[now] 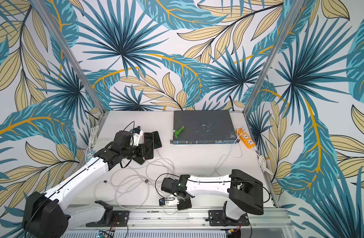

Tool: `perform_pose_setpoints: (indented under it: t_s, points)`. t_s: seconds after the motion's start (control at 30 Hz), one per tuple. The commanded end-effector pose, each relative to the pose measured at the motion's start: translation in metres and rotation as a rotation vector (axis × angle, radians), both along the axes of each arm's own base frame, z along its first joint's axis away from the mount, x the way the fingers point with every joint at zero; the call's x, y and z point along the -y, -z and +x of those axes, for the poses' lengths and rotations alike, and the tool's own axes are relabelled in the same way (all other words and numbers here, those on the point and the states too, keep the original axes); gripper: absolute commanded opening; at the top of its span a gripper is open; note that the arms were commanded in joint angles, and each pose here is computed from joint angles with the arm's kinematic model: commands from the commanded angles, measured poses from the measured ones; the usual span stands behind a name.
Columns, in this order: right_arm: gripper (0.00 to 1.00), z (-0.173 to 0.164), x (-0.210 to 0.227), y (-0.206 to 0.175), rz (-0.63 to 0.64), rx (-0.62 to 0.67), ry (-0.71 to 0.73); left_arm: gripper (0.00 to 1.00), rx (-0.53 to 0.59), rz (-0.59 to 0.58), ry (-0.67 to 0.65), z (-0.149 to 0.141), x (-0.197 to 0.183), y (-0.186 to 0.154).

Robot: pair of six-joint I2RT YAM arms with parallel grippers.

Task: Plug the charging cable into the phone
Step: Pick up the charging cable from the center of the board.

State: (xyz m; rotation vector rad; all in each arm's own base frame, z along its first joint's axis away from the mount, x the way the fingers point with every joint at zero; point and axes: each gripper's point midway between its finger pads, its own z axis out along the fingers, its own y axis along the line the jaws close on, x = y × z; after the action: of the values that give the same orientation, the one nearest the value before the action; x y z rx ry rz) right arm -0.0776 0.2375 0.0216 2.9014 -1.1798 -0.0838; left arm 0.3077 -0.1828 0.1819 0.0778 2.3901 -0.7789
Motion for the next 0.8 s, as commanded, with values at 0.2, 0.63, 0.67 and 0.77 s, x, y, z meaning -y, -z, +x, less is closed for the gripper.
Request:
perform_pose_setpoints:
  t_s: [0.2,0.63,0.67,0.77]
  points:
    - [0.45,0.0042,0.0096,0.0160,-0.045,0.031,-0.076,0.00,0.057,-0.009,-0.009,0.0008,-0.0030,-0.0160]
    - [0.29,0.0056,0.0127,0.0226,-0.019,0.023,-0.105,0.00,0.055,-0.005,-0.012,0.0033,-0.0031,-0.0128]
    - [0.25,0.0057,0.0119,0.0220,-0.010,0.023,-0.106,0.00,0.054,-0.004,-0.011,0.0033,-0.0027,-0.0126]
    - [0.20,0.0088,0.0109,0.0217,0.018,0.035,-0.101,0.00,0.060,-0.006,-0.008,0.0058,-0.0015,-0.0148]
